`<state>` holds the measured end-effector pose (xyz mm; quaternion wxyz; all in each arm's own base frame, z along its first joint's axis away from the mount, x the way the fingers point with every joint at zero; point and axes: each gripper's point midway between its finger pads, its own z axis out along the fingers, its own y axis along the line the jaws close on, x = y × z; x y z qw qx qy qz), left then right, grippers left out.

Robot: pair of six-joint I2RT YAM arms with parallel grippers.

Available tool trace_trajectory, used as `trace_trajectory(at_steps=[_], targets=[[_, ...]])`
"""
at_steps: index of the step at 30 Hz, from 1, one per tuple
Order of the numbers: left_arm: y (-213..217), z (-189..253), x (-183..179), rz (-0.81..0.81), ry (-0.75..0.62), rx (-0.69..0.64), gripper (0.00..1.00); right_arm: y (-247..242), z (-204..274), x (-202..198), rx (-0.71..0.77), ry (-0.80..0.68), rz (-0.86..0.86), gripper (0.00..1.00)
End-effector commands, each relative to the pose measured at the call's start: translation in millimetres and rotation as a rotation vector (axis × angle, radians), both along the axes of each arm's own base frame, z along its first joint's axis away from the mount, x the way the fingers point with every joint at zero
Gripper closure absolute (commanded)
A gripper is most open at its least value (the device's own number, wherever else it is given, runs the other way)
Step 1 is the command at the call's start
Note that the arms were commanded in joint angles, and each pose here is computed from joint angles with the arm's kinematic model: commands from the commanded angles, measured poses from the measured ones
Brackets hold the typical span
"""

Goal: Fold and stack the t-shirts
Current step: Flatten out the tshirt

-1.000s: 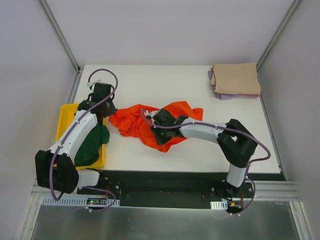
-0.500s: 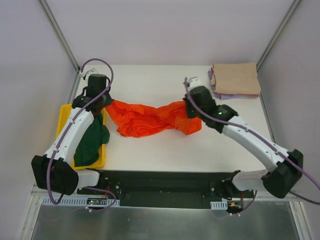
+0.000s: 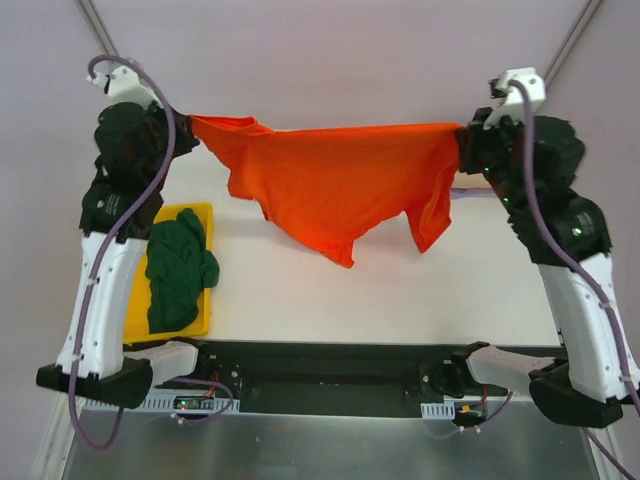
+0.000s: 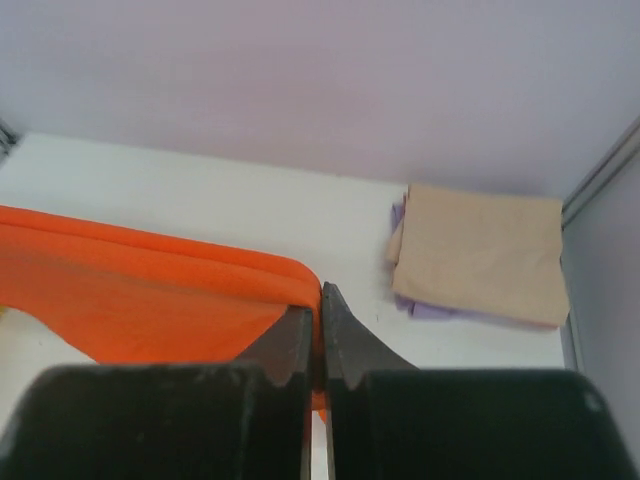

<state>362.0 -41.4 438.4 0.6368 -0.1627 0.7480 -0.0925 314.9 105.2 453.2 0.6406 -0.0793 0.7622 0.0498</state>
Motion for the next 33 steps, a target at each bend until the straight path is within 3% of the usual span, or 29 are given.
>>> trace_trajectory(at_steps=[1, 8, 11, 13, 16, 19, 24, 28, 31, 32, 33], targets=[[-17, 104, -73, -0.204, -0.332, 0.040, 1.00, -17, 74, -71, -0.007, -0.178, 0.132, 0.99], [-27, 197, -186, -0.370, -0.650, 0.073, 1.00, -24, 147, -181, 0.083, -0.402, 0.366, 0.99], [-38, 224, -227, -0.468, -0.753, 0.076, 1.00, -28, 156, -207, 0.108, -0.446, 0.410, 0.99], [-44, 235, -242, -0.518, -0.790, 0.075, 1.00, -35, 157, -212, 0.119, -0.458, 0.387, 0.99], [-47, 240, -232, -0.527, -0.790, 0.096, 1.00, -45, 152, -205, 0.121, -0.448, 0.312, 0.99], [-49, 226, -185, -0.493, -0.710, 0.113, 1.00, -56, 141, -178, 0.102, -0.402, 0.192, 0.99], [-45, 157, -67, -0.374, -0.469, 0.166, 1.00, -65, 94, -100, -0.023, -0.293, -0.033, 0.98], [-55, 60, 27, -0.387, -0.258, 0.284, 1.00, -63, 4, -21, -0.167, -0.094, -0.205, 0.96], [-51, -46, 97, -0.334, -0.007, 0.316, 1.00, -44, -89, 37, -0.174, 0.069, -0.175, 0.94], [-45, -84, 116, -0.298, 0.085, 0.324, 0.89, -36, -122, 54, -0.160, 0.124, -0.151, 0.92], [-49, -123, 131, -0.312, 0.172, 0.328, 0.61, -29, -149, 67, -0.144, 0.162, -0.125, 0.92]])
